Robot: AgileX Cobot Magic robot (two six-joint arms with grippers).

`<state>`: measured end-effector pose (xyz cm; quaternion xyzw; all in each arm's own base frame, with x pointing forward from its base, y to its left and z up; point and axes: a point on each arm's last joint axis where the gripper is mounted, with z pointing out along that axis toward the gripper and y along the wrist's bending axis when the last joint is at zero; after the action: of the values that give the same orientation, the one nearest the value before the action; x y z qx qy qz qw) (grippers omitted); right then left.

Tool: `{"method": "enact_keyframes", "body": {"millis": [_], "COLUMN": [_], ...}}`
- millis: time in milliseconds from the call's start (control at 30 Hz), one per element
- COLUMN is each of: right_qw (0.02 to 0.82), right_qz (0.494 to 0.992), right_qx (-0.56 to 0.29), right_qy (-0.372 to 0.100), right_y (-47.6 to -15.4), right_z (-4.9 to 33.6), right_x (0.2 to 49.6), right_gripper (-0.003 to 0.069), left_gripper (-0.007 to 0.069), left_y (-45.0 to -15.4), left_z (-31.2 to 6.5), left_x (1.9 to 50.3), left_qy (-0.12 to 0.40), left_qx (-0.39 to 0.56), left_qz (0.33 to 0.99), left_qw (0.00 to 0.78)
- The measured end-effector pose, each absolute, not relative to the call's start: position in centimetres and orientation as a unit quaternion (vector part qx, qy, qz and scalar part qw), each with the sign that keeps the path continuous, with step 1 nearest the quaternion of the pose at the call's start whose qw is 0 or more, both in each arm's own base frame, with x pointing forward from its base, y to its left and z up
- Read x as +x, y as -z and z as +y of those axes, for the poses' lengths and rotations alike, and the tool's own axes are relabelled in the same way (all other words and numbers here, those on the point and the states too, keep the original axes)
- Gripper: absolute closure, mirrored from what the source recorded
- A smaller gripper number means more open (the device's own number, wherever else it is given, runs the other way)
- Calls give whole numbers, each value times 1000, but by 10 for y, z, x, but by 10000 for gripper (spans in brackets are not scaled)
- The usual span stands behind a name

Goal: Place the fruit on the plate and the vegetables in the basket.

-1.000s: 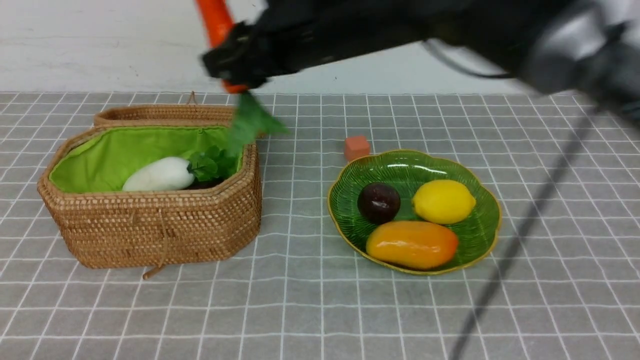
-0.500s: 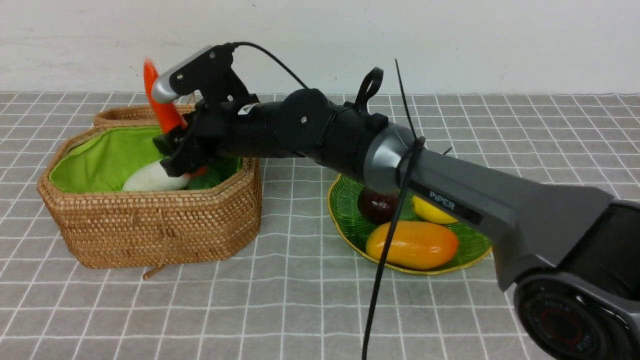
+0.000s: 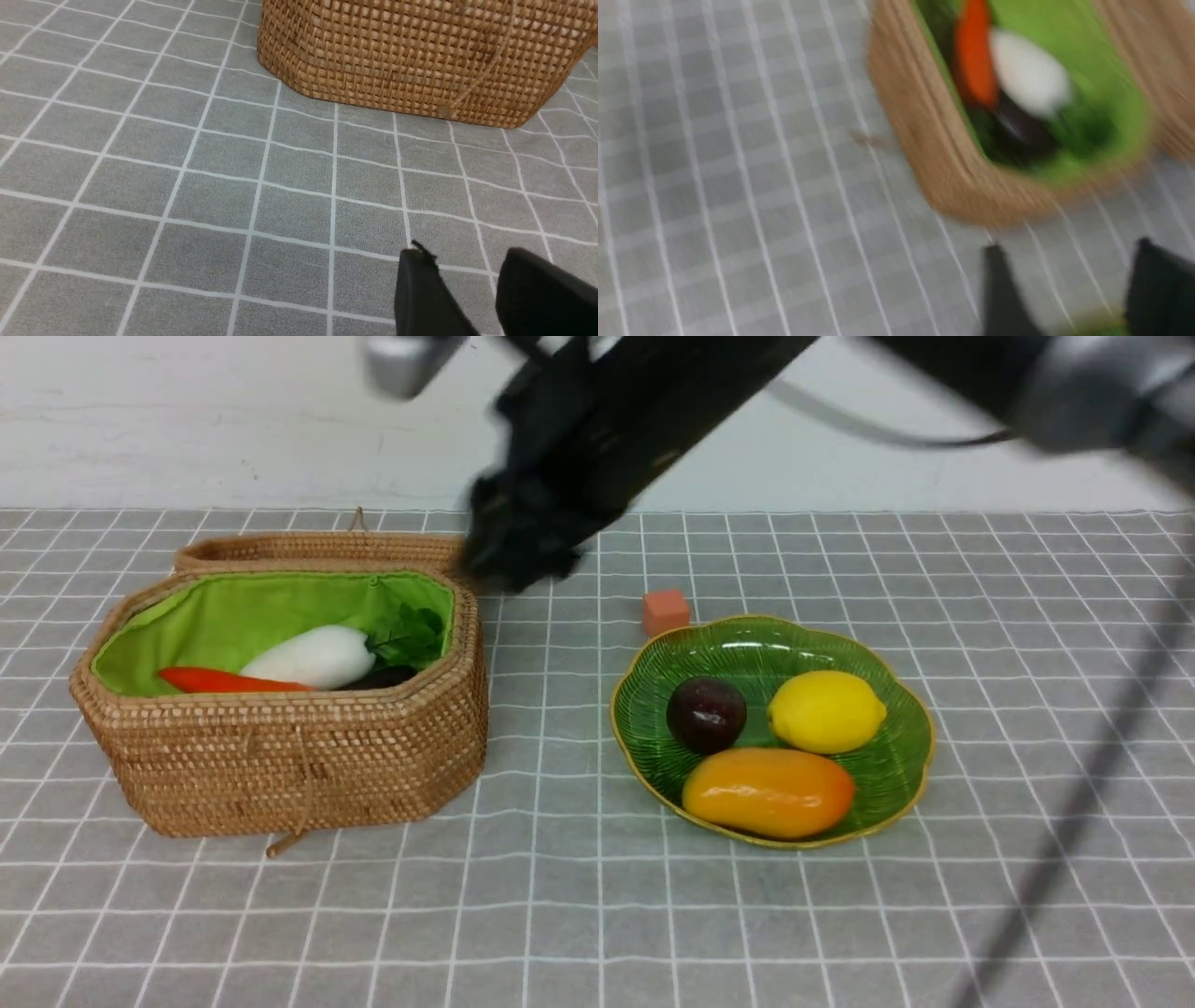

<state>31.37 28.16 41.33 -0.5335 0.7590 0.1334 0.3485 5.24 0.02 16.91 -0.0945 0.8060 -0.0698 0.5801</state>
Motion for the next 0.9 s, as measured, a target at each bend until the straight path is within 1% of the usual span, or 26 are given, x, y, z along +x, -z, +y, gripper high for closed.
{"method": "enact_keyframes", "body": {"millis": [33, 67, 133, 200, 233, 367, 467, 500, 667, 900], "right_qw": [347, 353, 360, 357, 357, 330, 295, 276, 241, 237], "right_qz": [779, 793, 808, 822, 823, 849, 868, 876, 887, 888], "right_qx": [-515, -492, -465, -442, -440, -411, -399, -393, -385, -376], "right_qy": [-93, -64, -42, -33, -34, -39, -41, -47, -83, -120], "right_y": [-428, -438, -446, -451, -451, -444, -424, -409, -369, -351], "right_z": [264, 251, 236, 221, 219, 193, 174, 165, 141, 110], "right_x": [306, 301, 293, 279, 278, 249, 225, 211, 170, 123], "right_gripper": [520, 614, 668, 676, 676, 676, 676, 676, 676, 673], "left_gripper": [386, 386, 386, 386, 386, 386, 386, 386, 386, 386], "left_y": [-169, -169, -169, -169, -169, -169, -169, -169, -169, -169], "left_z": [0, 0, 0, 0, 0, 0, 0, 0, 0, 0], "left_x": [52, 52, 52, 52, 52, 52, 52, 52, 52, 52], "left_qy": [70, 70, 70, 70, 70, 69, 69, 69, 68, 68], "left_qx": [-95, -95, -95, -95, -95, -94, -94, -94, -94, -94], "left_qz": [806, 806, 806, 806, 806, 806, 806, 806, 806, 806], "left_qw": [580, 580, 580, 580, 580, 580, 580, 580, 580, 580]}}
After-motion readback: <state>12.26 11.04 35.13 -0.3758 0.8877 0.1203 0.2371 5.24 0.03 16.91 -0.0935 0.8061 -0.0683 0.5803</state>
